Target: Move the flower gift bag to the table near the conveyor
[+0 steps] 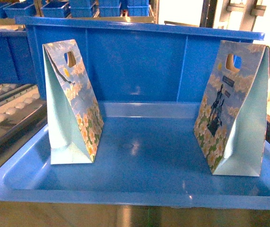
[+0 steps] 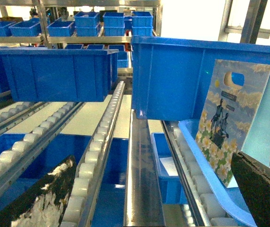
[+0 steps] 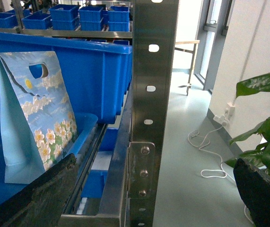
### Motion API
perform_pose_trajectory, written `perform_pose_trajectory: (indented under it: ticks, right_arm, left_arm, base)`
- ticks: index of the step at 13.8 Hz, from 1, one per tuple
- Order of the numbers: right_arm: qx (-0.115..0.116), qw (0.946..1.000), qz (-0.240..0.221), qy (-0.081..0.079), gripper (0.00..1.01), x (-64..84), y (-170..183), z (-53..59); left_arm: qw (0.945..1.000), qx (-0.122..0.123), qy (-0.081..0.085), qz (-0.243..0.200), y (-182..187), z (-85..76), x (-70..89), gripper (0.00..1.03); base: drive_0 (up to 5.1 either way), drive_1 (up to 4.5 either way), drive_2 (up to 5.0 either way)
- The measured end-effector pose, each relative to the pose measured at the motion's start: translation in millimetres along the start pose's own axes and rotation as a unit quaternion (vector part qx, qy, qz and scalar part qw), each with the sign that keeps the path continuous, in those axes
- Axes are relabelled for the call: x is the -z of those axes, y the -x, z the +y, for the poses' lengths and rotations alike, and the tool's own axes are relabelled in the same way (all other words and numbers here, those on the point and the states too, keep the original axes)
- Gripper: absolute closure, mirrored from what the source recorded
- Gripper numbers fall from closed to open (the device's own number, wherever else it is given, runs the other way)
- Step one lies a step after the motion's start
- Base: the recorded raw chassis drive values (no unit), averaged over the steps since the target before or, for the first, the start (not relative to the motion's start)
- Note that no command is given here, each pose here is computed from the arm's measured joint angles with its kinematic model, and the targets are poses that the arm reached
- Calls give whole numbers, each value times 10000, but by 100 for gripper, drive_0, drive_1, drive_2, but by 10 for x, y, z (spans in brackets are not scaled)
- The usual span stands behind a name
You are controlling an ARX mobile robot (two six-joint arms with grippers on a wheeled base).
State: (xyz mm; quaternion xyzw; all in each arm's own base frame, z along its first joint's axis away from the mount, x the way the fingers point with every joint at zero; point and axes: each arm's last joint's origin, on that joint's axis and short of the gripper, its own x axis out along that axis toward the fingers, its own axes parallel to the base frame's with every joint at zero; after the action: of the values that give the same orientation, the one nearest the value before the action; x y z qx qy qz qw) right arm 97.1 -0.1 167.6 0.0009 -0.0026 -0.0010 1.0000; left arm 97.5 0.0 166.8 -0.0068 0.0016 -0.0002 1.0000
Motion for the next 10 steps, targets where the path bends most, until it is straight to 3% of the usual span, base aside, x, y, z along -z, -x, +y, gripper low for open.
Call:
perform_pose_trajectory:
  ticks: [10]
  right_arm:
    - [0, 10000, 0, 0, 3, 0, 0, 0]
  left_arm:
    - [10000, 0, 0, 0, 0, 0, 0, 5]
  base:
    - [0, 0, 0]
